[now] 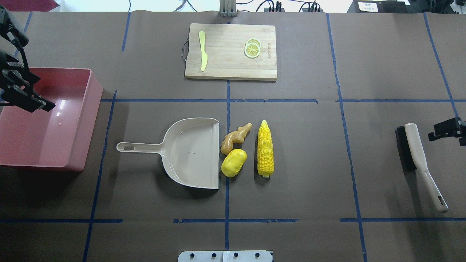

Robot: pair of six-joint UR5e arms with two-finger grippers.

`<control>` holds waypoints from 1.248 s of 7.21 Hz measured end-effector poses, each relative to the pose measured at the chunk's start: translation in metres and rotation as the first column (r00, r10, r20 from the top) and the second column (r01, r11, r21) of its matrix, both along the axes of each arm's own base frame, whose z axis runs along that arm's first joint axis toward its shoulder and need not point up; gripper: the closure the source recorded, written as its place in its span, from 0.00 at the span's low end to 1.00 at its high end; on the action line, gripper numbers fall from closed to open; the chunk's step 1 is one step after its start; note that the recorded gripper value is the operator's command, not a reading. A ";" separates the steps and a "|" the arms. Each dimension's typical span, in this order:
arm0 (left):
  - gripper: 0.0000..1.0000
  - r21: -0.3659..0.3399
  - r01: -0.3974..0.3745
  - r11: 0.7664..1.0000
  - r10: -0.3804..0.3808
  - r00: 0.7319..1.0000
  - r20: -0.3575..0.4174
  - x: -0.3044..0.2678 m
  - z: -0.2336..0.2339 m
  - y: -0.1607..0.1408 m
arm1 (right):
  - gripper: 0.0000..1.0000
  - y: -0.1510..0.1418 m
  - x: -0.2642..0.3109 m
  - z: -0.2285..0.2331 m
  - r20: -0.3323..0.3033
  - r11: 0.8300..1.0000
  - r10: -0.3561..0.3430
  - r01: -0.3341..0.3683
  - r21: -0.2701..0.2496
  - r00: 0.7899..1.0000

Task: Sweep and dump trash into bin
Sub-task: 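Move the left gripper toward the dustpan handle while the right gripper reaches the brush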

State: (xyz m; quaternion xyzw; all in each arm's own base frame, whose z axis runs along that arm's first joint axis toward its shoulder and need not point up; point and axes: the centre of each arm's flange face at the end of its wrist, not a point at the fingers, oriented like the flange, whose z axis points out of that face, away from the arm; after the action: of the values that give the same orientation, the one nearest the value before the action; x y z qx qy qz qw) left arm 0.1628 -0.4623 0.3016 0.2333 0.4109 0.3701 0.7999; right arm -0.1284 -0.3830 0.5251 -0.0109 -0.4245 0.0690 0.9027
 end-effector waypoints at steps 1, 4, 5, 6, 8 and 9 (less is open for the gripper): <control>0.00 0.000 -0.003 1.000 0.003 1.000 0.001 0.002 0.001 0.000 | 0.00 0.017 -0.015 0.004 0.008 1.000 0.019 -0.019 -0.015 1.000; 0.00 -0.001 -0.005 1.000 0.005 1.000 0.003 0.004 0.003 -0.001 | 0.01 0.040 -0.048 0.028 -0.021 0.998 -0.025 0.024 -0.062 0.999; 0.00 -0.002 -0.006 1.000 0.006 1.000 0.004 0.004 0.003 -0.001 | 0.06 0.045 -0.056 0.041 -0.041 0.996 -0.045 0.042 -0.078 0.998; 0.00 -0.001 -0.006 1.000 0.006 1.000 0.004 0.004 0.003 -0.001 | 0.06 0.048 -0.062 0.053 -0.057 0.994 -0.064 0.058 -0.094 0.996; 0.00 0.000 -0.006 1.000 0.006 1.000 0.004 0.004 0.003 -0.001 | 0.36 0.053 -0.068 0.064 -0.072 0.991 -0.082 0.074 -0.111 0.994; 0.00 0.000 -0.006 1.000 0.006 1.000 0.004 0.004 0.003 -0.001 | 0.39 0.053 -0.069 0.066 -0.074 0.990 -0.086 0.077 -0.115 0.994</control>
State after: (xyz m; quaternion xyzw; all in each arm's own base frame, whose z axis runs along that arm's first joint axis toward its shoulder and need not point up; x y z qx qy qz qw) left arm 0.1668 -0.4631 0.3046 0.2315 0.4098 0.3730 0.7996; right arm -0.1972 -0.3296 0.5911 -0.0759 -0.3831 0.0562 0.9189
